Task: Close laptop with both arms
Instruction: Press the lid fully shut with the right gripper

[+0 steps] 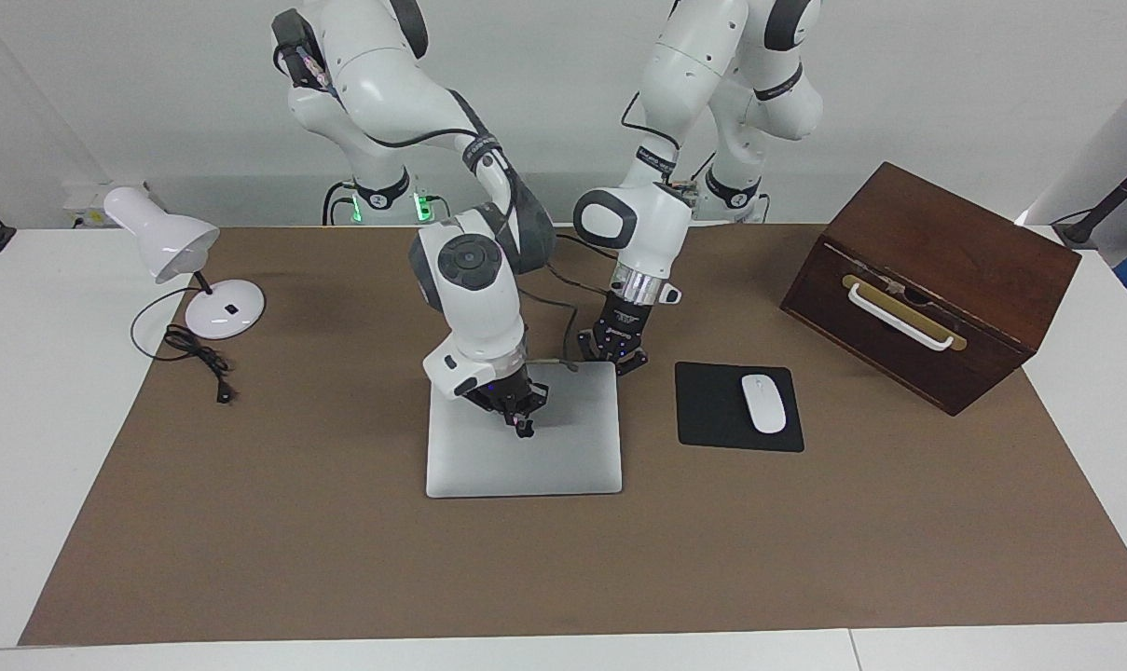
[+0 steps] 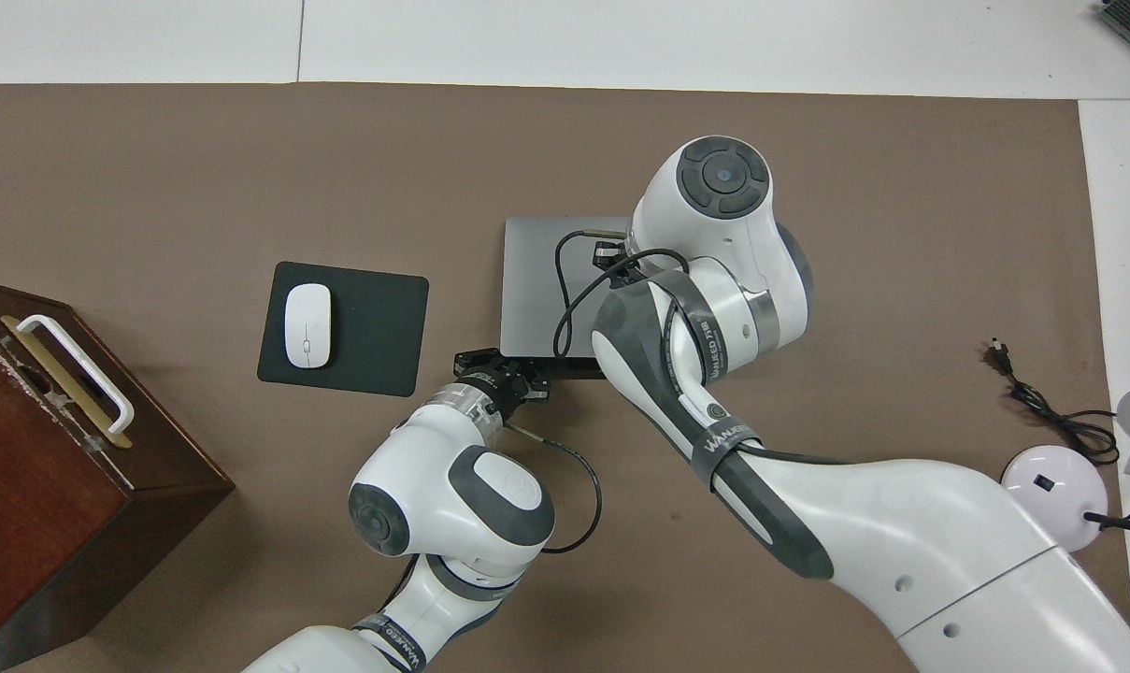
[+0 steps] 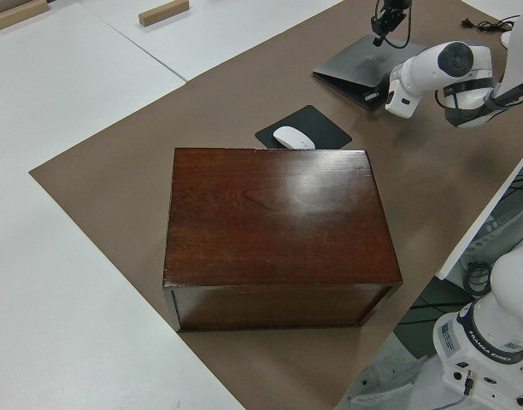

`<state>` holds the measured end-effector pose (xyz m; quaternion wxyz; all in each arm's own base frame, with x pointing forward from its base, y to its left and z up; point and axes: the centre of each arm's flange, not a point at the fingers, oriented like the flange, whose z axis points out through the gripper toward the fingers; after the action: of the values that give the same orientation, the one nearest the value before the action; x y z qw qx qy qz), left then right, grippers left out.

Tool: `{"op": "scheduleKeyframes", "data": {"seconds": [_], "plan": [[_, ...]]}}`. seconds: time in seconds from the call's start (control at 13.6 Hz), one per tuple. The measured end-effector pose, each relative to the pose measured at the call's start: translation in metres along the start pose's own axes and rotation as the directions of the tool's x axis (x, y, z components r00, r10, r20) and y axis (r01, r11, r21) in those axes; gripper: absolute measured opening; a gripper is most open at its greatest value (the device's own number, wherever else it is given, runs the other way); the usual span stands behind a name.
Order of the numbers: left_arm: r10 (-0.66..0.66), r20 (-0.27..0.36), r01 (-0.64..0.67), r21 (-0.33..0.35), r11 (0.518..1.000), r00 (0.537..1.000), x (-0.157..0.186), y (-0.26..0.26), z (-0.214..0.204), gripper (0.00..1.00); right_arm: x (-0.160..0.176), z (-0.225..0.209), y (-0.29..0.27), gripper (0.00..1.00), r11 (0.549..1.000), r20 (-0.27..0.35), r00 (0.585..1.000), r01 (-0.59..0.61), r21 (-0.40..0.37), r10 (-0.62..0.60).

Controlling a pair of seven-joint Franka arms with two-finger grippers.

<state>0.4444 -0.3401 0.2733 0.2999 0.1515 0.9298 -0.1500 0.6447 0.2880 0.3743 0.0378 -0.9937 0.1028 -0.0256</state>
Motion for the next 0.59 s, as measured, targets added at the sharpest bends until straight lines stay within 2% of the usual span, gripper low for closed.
{"op": "scheduleKeyframes", "data": {"seconds": [0.59], "plan": [[0.001, 0.000, -0.001, 0.000, 1.000, 1.000, 0.000, 0.000, 0.000, 0.01, 0.004, -0.015, 0.006, 0.01, 1.000, -0.019, 1.000, -0.010, 0.011, 0.010]]}}
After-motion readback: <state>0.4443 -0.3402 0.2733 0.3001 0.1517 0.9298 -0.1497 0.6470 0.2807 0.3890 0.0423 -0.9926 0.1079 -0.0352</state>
